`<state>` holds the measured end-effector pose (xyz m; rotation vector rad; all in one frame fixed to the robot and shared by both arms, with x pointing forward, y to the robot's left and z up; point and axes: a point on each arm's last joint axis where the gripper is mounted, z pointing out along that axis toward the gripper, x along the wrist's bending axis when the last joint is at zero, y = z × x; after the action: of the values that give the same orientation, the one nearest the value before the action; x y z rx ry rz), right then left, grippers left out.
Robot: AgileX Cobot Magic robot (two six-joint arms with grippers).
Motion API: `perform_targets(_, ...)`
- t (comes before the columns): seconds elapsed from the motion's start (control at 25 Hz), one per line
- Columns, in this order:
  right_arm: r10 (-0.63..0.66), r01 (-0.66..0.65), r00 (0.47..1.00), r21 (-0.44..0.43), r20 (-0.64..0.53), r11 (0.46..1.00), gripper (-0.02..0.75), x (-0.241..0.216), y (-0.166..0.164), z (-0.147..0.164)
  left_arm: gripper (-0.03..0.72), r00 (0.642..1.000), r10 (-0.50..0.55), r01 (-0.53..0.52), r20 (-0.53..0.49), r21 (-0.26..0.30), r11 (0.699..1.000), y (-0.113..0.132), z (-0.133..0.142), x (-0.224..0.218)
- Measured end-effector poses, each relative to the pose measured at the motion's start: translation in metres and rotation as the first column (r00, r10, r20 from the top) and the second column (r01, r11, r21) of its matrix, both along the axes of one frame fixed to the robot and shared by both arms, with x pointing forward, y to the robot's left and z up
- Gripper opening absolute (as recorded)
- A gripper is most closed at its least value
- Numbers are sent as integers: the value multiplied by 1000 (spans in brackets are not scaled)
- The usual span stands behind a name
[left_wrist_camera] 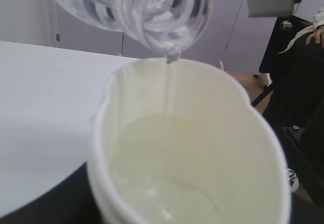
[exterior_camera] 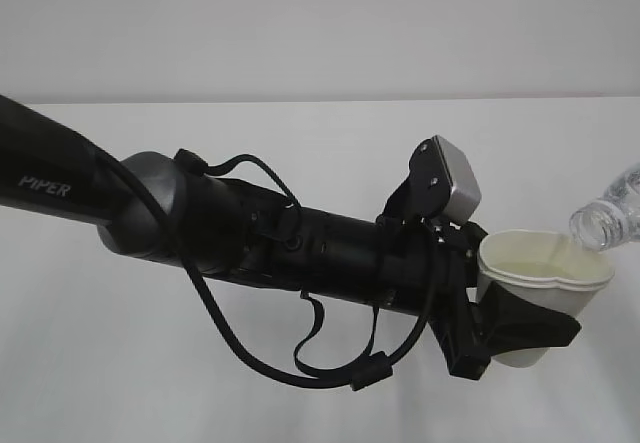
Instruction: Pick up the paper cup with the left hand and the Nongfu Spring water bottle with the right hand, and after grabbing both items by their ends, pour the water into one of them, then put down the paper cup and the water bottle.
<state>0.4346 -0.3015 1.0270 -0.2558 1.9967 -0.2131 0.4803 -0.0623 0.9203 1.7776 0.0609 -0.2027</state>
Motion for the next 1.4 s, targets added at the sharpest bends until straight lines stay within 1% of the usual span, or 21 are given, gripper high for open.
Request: perform_targets(1.4, 5, -5, 1000, -16, 0, 1000, 402, 0, 0, 0, 414, 1000, -2, 2, 1, 1, 1000, 0, 0, 0)
